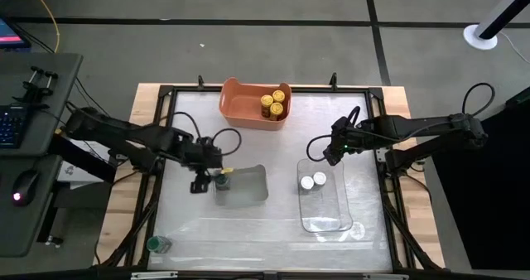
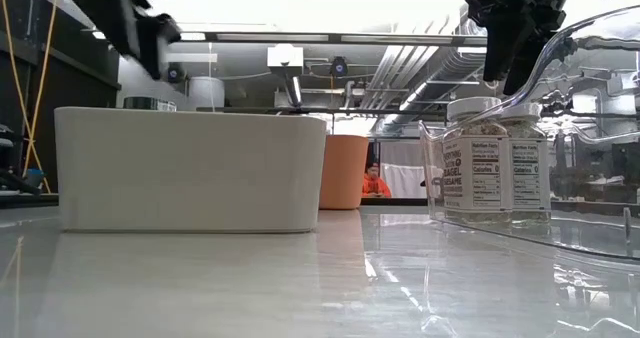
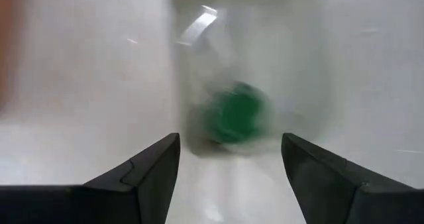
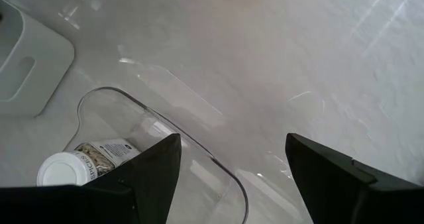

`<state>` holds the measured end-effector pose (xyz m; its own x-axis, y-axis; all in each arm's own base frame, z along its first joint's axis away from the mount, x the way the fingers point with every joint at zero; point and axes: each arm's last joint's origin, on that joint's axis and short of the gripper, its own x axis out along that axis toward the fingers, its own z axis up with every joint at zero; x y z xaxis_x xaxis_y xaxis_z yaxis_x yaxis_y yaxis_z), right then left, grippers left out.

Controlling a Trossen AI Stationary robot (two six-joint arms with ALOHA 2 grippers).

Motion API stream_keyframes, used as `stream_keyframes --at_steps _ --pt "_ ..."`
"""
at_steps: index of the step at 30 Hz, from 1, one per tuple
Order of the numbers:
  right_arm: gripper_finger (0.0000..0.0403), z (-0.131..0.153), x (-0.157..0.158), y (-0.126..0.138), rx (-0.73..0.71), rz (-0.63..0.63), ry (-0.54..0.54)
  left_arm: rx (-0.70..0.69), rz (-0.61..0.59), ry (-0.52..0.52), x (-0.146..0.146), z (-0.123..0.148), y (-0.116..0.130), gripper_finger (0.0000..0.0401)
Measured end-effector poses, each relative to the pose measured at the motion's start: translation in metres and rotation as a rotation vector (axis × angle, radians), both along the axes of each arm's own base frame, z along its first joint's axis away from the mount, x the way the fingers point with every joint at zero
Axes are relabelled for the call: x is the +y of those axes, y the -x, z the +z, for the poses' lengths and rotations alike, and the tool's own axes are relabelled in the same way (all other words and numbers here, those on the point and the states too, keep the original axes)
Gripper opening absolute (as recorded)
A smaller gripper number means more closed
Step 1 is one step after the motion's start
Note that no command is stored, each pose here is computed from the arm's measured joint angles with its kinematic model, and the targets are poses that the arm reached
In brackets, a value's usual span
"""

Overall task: Sort spices by type
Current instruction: Put the green seasoning bottle into the gray bin

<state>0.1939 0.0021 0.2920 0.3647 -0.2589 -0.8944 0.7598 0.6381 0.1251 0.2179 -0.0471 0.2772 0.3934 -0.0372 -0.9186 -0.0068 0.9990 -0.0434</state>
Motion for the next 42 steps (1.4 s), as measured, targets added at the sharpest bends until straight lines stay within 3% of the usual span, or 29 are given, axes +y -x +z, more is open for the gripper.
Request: stream_keyframes --at_steps 4,9,15,20,26,36,42 --pt "0.0268 0.000 0.000 0.000 -0.003 0.003 0.010 0.107 -0.032 0.208 -0.028 0.005 0.022 0.0250" --pt "0.0268 0.001 -0.001 -0.001 -0.009 0.012 0.029 0.225 -0.149 0.249 -0.081 0.005 0.059 0.0250" --pt "0.0268 0.001 -0.001 -0.001 -0.007 0.016 0.049 0.167 -0.348 0.315 -0.129 0.010 0.094 0.0250" --pt "0.0268 0.001 -0.002 -0.001 -0.005 0.021 0.058 0.197 -0.420 0.318 -0.143 0.009 0.116 0.0250" --pt "0.0268 0.001 -0.002 -0.001 -0.003 0.019 0.073 0.187 -0.460 0.348 -0.158 0.008 0.125 0.0250" --pt "0.0268 0.001 -0.003 -0.001 -0.002 0.014 0.102 0.264 -0.405 0.167 -0.185 -0.032 0.117 0.0250" --pt "0.0268 0.001 -0.003 -0.001 -0.002 0.014 0.099 0.326 -0.393 0.161 -0.190 -0.042 0.116 0.0250"
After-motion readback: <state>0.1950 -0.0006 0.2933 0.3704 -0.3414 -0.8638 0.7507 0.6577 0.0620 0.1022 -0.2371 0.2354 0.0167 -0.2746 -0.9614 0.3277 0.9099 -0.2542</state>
